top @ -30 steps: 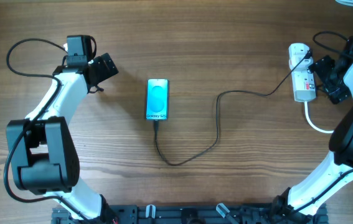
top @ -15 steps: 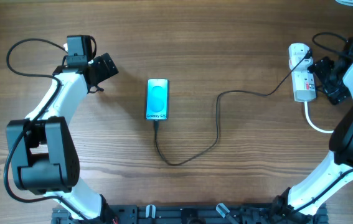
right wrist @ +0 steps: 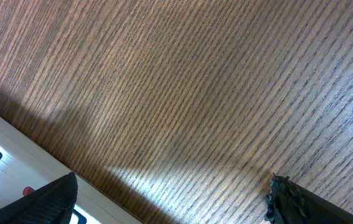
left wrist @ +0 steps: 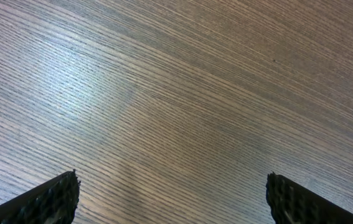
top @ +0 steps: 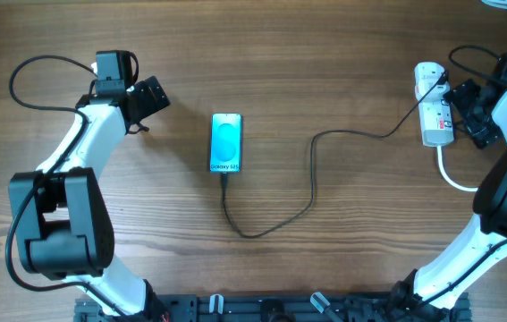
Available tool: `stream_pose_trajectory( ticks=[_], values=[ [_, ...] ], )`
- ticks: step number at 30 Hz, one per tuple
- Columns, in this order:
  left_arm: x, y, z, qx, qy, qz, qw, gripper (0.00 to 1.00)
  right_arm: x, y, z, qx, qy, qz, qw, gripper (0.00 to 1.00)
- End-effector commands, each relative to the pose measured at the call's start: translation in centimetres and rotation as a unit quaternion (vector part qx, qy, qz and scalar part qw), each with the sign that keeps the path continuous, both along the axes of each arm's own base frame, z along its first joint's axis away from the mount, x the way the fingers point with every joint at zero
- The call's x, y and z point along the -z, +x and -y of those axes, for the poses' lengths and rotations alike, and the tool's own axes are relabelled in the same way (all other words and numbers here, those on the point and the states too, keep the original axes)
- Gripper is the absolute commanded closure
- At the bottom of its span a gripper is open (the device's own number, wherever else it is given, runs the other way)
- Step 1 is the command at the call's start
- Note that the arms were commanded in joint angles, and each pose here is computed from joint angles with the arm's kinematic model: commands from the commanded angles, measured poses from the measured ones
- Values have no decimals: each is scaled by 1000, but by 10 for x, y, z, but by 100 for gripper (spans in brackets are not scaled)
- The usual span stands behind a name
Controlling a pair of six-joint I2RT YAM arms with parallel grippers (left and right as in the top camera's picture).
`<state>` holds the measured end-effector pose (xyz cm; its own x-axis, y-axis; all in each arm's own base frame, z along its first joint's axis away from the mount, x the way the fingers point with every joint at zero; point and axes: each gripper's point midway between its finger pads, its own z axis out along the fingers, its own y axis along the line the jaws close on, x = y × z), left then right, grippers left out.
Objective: Plug charger to phone and switch on socket
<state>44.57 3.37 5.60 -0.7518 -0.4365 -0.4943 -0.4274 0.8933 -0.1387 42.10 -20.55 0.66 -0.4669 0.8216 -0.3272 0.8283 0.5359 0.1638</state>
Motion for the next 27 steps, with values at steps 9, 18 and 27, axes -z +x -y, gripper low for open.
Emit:
stream_pose_trajectory(
  ticks=[9,18,27],
  values=[
    [-11,5,-4,-5,7,15,1000,0,-2,5,-13,-57,89,42,994,0],
    [-11,5,-4,-4,7,15,1000,0,3,-8,-12,-54,88,14,995,0],
    [-11,5,-4,-5,7,15,1000,0,5,-10,-9,-51,50,-11,997,0]
  ],
)
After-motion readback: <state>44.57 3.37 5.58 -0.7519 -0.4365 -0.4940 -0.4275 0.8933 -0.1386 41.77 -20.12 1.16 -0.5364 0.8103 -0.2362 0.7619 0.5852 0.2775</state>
